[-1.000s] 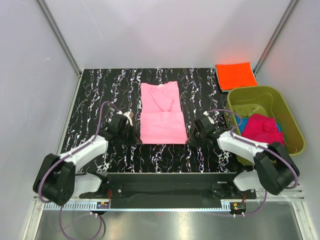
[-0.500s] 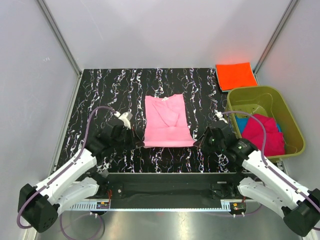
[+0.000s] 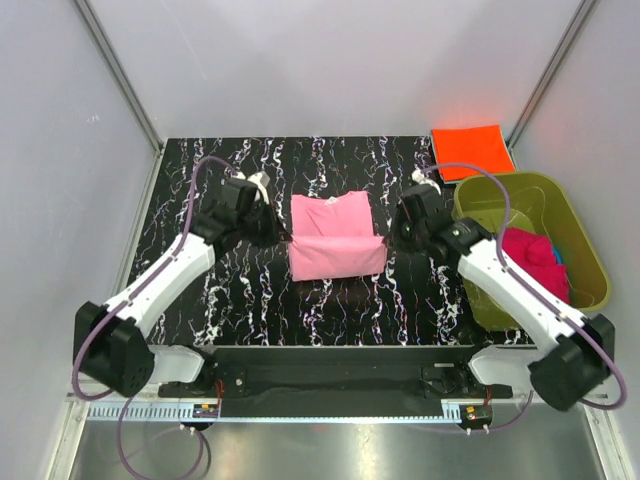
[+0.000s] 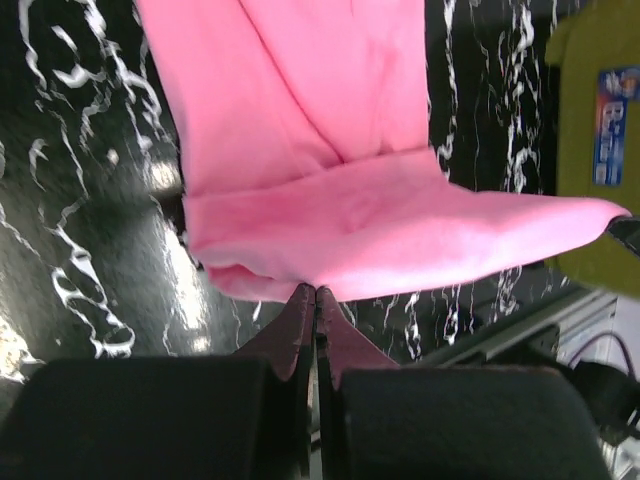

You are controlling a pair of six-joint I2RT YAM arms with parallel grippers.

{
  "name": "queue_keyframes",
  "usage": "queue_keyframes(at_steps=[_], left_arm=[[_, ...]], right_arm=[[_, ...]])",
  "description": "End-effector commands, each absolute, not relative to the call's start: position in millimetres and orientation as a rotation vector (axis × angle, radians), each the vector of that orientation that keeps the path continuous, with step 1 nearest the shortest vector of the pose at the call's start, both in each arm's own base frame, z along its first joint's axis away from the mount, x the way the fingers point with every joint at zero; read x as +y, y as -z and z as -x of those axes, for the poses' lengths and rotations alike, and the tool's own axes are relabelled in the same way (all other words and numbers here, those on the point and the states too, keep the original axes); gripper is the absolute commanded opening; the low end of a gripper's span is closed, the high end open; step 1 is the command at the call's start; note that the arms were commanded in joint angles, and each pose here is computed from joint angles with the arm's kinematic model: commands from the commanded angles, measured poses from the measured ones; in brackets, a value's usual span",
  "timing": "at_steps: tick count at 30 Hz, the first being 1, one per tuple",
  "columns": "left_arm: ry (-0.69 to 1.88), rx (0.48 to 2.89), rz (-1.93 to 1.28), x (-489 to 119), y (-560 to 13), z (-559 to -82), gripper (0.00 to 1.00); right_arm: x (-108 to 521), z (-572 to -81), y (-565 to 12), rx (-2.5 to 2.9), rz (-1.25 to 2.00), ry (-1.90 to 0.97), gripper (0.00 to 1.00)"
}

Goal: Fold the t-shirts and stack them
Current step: Fold the tshirt

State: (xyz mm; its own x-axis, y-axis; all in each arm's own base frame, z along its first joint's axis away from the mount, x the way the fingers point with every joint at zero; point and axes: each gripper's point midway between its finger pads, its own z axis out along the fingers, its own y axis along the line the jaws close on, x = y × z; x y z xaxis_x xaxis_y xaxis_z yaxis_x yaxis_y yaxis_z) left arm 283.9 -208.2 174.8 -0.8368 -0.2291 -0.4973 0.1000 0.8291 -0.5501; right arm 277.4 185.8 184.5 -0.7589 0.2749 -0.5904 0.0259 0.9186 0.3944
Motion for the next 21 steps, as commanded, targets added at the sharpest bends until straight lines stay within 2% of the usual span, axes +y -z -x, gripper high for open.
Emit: queue_keyframes(at_steps=[1, 8, 21], left_arm=[[0.813, 2.354, 0.079, -208, -206, -323, 0.00], [0.885, 2.363, 0.130, -209, -197, -393, 0.00], [0.928, 2.324, 0.099, -216, -176, -514, 0.00]], right_arm=[[180, -324, -208, 2.313, -0.140, -0.456, 0.00], [200, -384, -211, 2.336, -0.006, -0.612, 0.00], [202, -484, -156, 2.405, -0.044, -0.636, 0.00]])
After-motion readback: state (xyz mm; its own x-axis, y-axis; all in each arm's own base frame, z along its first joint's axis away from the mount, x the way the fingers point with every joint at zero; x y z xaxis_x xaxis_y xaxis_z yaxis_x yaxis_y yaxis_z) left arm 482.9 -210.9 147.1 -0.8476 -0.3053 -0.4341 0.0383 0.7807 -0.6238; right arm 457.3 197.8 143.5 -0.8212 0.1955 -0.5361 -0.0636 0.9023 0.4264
